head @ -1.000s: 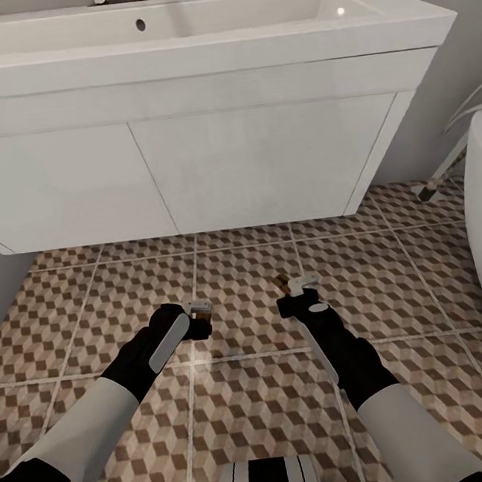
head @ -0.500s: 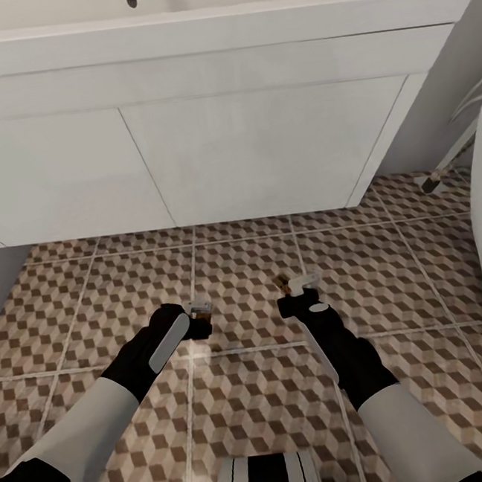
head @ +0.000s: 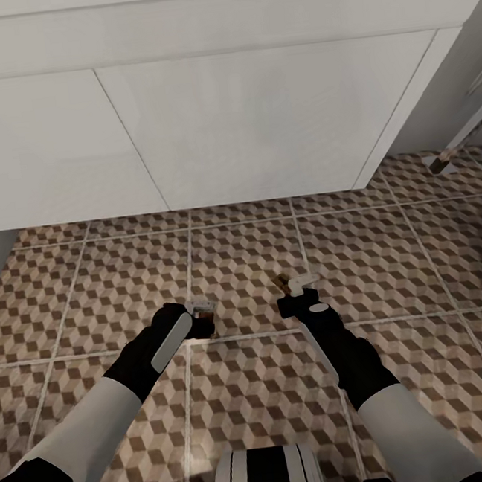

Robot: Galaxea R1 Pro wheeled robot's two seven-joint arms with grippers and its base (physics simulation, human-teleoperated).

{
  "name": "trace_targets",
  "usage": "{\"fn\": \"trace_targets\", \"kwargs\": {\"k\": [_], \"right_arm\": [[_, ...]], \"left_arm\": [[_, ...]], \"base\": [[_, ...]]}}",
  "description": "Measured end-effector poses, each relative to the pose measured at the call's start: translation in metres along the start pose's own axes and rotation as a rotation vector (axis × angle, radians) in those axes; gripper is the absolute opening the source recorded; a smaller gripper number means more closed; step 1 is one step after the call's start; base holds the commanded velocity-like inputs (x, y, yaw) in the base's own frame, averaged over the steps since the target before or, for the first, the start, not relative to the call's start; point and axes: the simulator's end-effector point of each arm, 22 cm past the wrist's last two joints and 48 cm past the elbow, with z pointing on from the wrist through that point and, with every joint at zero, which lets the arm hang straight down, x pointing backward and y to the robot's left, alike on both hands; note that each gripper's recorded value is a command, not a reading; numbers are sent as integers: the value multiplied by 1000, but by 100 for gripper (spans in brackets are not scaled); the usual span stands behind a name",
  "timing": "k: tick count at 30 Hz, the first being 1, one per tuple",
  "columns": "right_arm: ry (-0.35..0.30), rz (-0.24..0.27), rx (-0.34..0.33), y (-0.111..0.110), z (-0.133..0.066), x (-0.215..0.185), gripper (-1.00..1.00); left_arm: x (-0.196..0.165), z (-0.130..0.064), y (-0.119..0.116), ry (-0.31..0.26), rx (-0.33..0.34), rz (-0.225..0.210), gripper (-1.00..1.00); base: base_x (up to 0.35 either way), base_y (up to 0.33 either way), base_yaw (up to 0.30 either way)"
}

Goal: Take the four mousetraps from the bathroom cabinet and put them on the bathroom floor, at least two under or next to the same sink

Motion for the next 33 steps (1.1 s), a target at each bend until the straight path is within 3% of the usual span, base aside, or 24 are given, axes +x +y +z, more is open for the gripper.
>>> {"fn": "trace_targets", "kwargs": {"k": [9,12,14,19,25,33], "right_arm": [[13,1,-1,1,7,10,-100],[-32,5,-2,1,8,2,-100],[-115,12,2,1,7,-16,-100],[-184,5,11,-2,5,-30,-100],[-199,-21,22,-2,4,-34,-100],[-191,-48,33,-4,7,-30,-100]], "left_arm": [[0,5,-4,-1,10,3,-100],[-5,2,-5,-18,8,6,-100],[-13,-3,-3,-43,-6,5,-100],[-40,-18,-2,-131,-25,-11,-100],[-70,-28,0,-253,-58,-34,-100],[-86,-20,10,-264,-92,-23,-100]], "base": [[0,0,0],[0,0,0],[0,0,0],[0,0,0],[0,0,0],[0,0,0]]}}
